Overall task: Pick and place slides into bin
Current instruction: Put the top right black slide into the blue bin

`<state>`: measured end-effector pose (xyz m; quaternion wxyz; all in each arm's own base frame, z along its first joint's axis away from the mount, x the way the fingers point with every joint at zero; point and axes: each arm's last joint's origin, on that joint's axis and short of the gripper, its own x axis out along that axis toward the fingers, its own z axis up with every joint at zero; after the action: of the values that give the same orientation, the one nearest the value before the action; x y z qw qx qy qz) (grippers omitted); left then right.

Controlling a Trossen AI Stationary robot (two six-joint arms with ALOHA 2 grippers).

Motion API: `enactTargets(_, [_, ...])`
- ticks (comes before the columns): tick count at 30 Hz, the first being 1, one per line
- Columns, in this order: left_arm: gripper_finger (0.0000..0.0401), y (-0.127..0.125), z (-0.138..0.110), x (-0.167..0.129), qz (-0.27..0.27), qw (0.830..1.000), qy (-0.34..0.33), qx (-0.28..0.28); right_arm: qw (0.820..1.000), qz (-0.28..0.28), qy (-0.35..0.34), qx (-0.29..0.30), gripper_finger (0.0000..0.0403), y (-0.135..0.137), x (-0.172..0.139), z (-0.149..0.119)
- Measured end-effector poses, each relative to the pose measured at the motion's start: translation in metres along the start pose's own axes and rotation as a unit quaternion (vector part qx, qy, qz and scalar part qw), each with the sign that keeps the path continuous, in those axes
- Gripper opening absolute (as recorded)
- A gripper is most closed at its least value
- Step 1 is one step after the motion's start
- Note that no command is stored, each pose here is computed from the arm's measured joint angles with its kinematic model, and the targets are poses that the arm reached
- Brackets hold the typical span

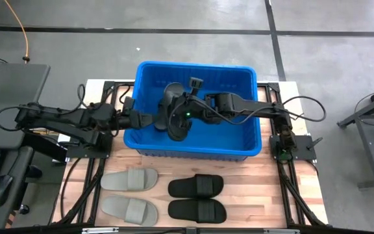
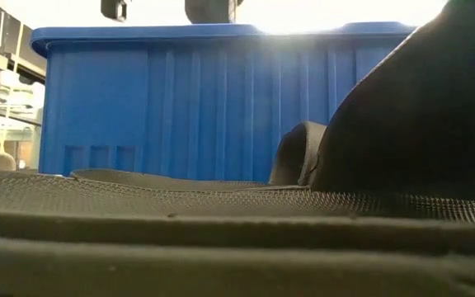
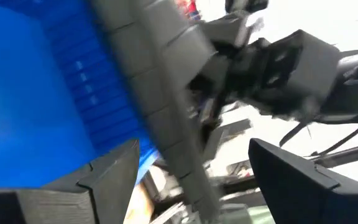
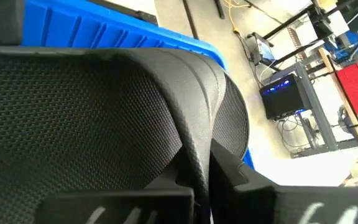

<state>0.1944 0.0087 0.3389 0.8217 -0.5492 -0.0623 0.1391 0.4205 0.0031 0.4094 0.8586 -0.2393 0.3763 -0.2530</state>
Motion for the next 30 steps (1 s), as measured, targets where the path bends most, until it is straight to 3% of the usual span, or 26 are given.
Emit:
enactTargets(16, [0.0289, 0.007, -0.007, 0.014, 0.025, 1.000, -0.001, -0.004, 1.000, -0.001, -0.010, -0.014, 0.0000, 0.017, 0.014, 0.006])
enactTargets(22, [0.0289, 0.003, -0.007, 0.010, -0.004, 0.999, 0.038, -0.009, 0.999, -0.007, 0.001, -0.031, 0.0000, 0.018, 0.013, 0.004])
enactTargets(30, [0.0289, 0.010, -0.010, 0.007, 0.030, 0.997, 0.074, -0.004, 0.999, -0.017, 0.012, -0.038, 0.0000, 0.016, 0.015, 0.002])
